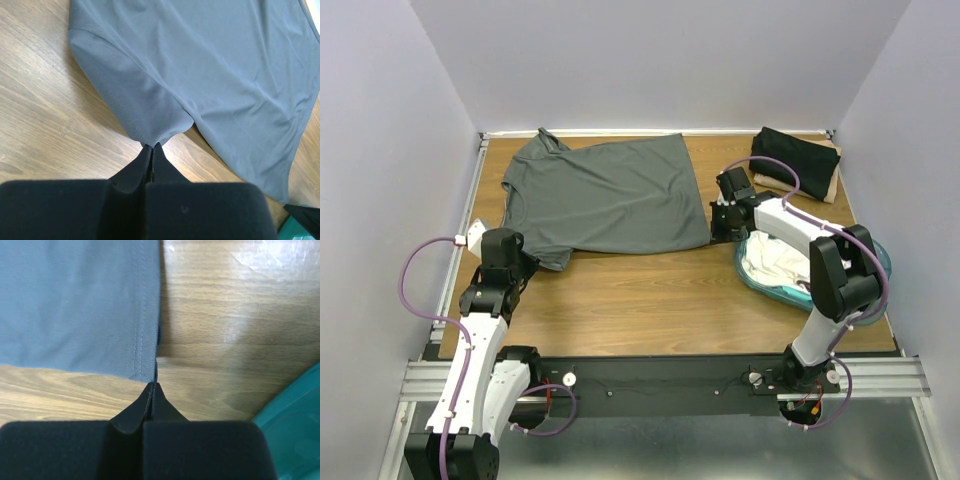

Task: Fold and stack the t-shirts
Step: Flatten the tshirt out, then fold the tshirt

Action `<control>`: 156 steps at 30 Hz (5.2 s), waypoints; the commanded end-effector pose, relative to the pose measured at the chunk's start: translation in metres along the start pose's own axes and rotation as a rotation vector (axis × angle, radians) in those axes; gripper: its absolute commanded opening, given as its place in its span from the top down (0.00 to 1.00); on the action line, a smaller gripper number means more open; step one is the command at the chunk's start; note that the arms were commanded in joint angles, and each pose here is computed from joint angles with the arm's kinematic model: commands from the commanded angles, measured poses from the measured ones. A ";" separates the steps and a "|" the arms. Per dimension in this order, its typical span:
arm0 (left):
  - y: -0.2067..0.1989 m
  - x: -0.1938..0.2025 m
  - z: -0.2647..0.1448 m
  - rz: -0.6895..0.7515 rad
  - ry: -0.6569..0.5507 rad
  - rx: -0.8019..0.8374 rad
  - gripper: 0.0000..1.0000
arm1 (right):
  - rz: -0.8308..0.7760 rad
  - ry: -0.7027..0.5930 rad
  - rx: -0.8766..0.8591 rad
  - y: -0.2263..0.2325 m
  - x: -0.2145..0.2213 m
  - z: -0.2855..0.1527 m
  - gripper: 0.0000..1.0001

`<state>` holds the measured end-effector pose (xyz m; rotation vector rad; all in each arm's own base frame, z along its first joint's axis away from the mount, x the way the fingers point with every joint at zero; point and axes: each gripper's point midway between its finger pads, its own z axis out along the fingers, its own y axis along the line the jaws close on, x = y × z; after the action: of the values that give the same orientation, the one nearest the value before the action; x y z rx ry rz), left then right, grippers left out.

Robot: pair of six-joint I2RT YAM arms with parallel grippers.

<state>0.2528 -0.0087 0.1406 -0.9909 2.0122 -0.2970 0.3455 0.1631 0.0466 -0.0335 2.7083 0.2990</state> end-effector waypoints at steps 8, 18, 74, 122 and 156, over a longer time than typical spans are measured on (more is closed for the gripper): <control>-0.022 -0.018 0.008 0.077 -0.022 0.047 1.00 | 0.019 -0.089 -0.063 0.026 -0.044 -0.023 1.00; -0.051 -0.030 0.028 0.070 -0.035 0.110 1.00 | 0.006 -0.114 -0.052 0.027 -0.081 -0.003 1.00; -0.042 -0.023 0.027 0.104 -0.018 0.092 1.00 | 0.055 0.121 -0.024 0.000 0.016 0.003 1.00; -0.126 -0.083 0.052 0.064 -0.142 0.286 1.00 | 0.019 -0.044 -0.018 0.012 -0.131 0.030 1.00; -0.154 -0.087 0.217 0.256 0.056 0.292 1.00 | 0.084 -0.077 -0.026 0.000 -0.174 0.081 0.92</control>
<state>0.5161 -0.0122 0.1412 -0.6129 2.0397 -0.4521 0.5300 0.1779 0.0473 0.0597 2.6351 0.3501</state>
